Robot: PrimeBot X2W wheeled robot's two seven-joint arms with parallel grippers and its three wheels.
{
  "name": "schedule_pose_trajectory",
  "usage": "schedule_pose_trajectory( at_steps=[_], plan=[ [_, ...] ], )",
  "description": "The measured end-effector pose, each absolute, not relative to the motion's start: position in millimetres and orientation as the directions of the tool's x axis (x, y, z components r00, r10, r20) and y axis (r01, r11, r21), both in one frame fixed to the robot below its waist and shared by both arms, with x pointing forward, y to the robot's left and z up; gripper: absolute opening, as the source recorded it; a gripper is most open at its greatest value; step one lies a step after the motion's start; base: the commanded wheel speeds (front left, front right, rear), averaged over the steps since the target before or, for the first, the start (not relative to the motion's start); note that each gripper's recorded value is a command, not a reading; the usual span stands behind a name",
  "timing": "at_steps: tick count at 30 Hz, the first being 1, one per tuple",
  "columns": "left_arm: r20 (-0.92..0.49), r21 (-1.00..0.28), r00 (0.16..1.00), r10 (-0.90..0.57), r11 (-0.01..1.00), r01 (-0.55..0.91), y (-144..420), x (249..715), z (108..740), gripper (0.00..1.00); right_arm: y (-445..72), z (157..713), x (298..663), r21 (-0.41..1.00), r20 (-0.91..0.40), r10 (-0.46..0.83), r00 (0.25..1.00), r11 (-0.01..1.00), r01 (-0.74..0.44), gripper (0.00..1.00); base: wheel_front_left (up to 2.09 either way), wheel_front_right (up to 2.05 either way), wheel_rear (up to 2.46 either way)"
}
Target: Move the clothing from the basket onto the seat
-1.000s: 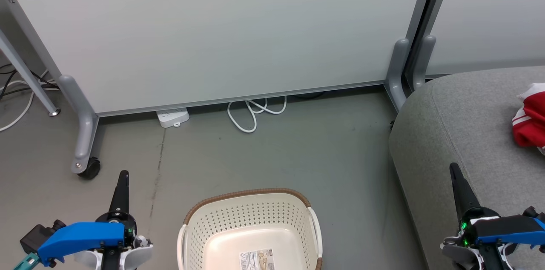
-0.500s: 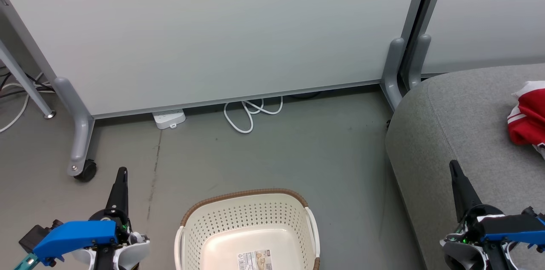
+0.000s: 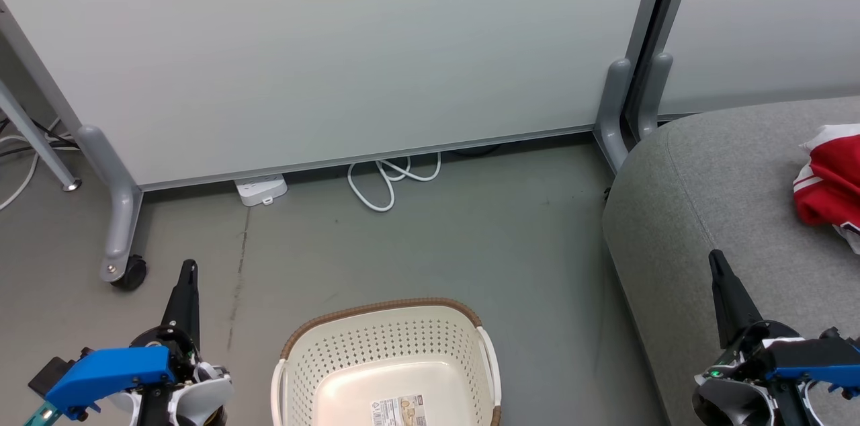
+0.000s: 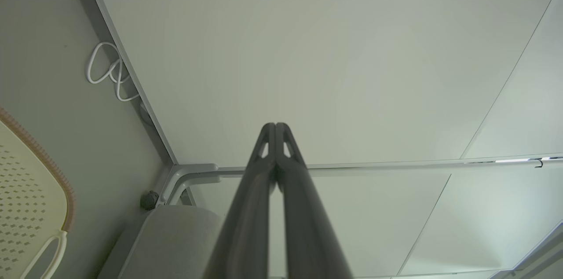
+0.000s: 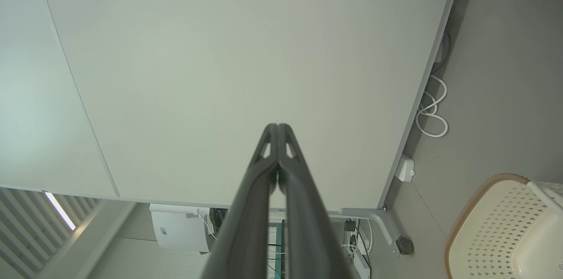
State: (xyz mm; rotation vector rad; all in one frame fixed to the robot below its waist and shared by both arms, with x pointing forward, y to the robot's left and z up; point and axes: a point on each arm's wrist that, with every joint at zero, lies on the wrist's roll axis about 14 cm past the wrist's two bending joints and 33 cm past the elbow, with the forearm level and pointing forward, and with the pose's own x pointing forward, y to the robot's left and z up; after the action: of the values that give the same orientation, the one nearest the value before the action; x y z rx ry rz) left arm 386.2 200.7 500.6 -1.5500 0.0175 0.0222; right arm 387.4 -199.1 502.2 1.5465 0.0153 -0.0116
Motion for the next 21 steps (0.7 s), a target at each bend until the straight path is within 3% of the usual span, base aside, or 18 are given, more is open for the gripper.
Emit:
schedule_pose_trajectory(
  at_steps=[21],
  plan=[
    [-0.016,-1.000,1.000,0.001,-0.004,-0.016,200.2,387.5,503.1,0.00,-200.4,503.1,386.9,1.000,-0.013,-0.001,1.000,-0.002,0.013,0.00,0.00,0.00,0.00]
  ],
)
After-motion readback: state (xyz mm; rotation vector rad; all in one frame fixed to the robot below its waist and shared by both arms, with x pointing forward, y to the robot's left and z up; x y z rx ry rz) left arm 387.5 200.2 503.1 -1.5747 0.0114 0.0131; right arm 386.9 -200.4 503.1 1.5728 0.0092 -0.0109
